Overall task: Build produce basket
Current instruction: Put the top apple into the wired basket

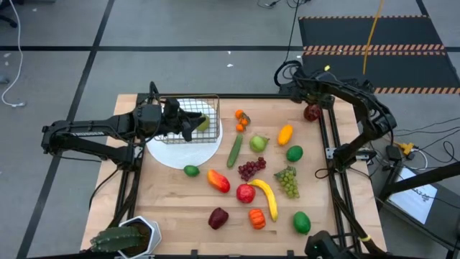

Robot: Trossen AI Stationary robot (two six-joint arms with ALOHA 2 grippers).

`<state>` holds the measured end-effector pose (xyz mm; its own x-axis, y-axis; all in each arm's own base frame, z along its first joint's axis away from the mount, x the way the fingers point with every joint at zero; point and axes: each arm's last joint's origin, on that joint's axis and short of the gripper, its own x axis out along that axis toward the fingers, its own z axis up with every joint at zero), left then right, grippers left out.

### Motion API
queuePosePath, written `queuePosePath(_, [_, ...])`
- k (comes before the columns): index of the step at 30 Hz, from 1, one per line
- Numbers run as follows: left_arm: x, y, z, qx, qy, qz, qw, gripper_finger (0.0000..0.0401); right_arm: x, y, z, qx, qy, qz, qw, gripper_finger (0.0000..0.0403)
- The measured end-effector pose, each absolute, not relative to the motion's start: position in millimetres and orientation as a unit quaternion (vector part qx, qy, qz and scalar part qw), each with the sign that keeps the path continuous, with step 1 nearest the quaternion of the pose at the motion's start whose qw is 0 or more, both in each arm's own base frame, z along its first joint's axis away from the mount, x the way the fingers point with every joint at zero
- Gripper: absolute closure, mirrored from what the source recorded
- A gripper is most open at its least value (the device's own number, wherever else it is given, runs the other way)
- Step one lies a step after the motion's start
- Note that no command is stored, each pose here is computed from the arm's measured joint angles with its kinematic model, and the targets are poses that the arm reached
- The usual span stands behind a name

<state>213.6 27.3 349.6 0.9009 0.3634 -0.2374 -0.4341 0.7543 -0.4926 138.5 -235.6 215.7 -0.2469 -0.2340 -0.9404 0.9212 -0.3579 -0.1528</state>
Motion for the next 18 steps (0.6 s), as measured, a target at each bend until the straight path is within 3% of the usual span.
queuePosePath(8, [213, 26, 350, -0.273, 0.069, 0.200, 0.938, 0.0231, 143, -241, 198, 0.463, 0.396, -0.690, 0.390, 0.0006])
queuePosePath(18, [210, 26, 352, -0.260, 0.065, 0.198, 0.943, 0.0231, 150, -249, 185, 0.484, 0.413, -0.651, 0.414, 0.0009])
